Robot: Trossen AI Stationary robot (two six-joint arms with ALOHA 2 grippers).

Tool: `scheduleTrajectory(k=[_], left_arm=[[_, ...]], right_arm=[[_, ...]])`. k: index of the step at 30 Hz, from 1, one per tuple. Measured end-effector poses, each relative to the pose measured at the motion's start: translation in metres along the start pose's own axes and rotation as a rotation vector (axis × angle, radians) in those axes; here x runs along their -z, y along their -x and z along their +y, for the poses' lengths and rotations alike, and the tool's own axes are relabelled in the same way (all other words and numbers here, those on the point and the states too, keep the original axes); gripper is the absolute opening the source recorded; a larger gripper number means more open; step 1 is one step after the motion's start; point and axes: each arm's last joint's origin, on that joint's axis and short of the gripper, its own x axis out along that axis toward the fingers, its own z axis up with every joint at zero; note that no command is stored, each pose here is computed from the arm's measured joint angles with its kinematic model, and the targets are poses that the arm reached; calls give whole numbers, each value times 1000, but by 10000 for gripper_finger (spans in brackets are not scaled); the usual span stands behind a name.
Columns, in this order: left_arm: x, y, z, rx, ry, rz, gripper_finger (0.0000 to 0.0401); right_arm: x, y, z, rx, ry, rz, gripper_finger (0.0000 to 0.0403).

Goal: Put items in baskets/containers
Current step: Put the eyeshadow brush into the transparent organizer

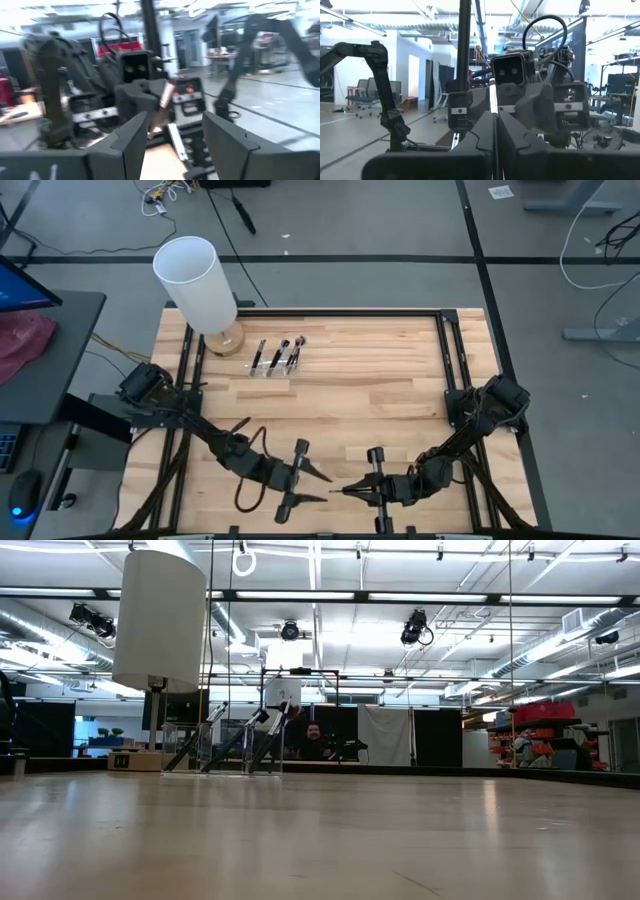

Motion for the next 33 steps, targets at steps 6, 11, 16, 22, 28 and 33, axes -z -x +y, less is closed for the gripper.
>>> scheduleTrajectory(k=[6, 11, 16, 22, 28, 33], left_arm=[[-5, -4, 4, -90, -19, -1, 184], [-5, -4, 5, -85, -17, -8, 183], [-6, -4, 5, -77, -11, -16, 183], [-8, -4, 5, -81, 0, -34, 182], [-8, -4, 5, -81, 0, -34, 164], [-9, -4, 5, -82, 5, -44, 128]], right_arm=[[-1, 0, -1, -9, -8, -16, 7], [-1, -2, -3, -8, -11, -18, 7], [0, -5, -7, 5, -11, -17, 7], [2, -9, -13, 25, -30, -17, 7], [3, -12, -18, 42, -28, -19, 7], [3, -14, -20, 47, -30, -20, 8]])
